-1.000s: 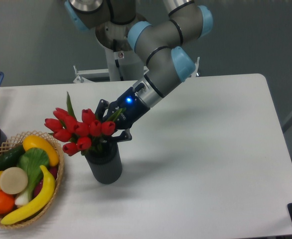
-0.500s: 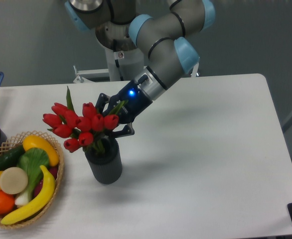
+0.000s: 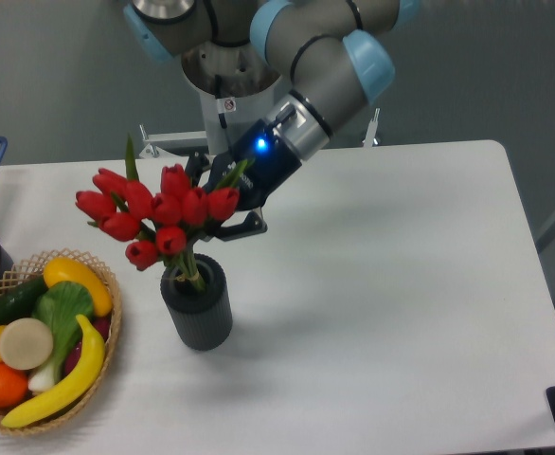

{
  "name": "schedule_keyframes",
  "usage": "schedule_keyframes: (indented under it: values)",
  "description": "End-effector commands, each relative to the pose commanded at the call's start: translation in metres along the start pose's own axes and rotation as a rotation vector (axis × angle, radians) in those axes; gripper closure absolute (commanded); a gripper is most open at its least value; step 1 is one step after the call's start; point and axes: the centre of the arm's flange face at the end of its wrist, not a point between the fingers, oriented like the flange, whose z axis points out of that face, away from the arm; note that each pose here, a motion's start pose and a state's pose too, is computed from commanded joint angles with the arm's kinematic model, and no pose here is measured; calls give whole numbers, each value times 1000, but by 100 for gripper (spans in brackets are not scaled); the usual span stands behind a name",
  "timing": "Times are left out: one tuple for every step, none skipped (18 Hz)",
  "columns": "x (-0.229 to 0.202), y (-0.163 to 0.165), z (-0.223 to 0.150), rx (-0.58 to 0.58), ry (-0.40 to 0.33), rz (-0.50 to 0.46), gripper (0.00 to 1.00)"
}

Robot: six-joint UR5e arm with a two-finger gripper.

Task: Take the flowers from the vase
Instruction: 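Lift the gripped tulips up out of the black vase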

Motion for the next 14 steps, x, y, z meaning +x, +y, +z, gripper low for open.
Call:
schedule_keyframes:
  values:
    - [0,-6,-6,2,-12,-7,71]
    - [1,-9,-9,5,-17,-14,71]
    - [4,-13,-12,7,-22,-16,71]
    - [8,-18,-13,9,-23,-17,71]
    - [12,-23,-15,21,-24,-24,71]
    - [15,-28,-18,40,-20,-30,71]
    - [17,-33,-19,57,-15,-36,71]
    - [20,-37,-21,66,-14,-43,71]
    - [21,-41,-25,71,-20,-43,71]
    - [23,-43,-26,71,-22,-42,71]
    - [24,-46,-28,74,-24,-41,71]
    - [24,-48,-29,74,-27,-37,71]
    - [21,-49,-34,76,-37,-35,71]
    - [15,-51,-44,79,-58,-36,71]
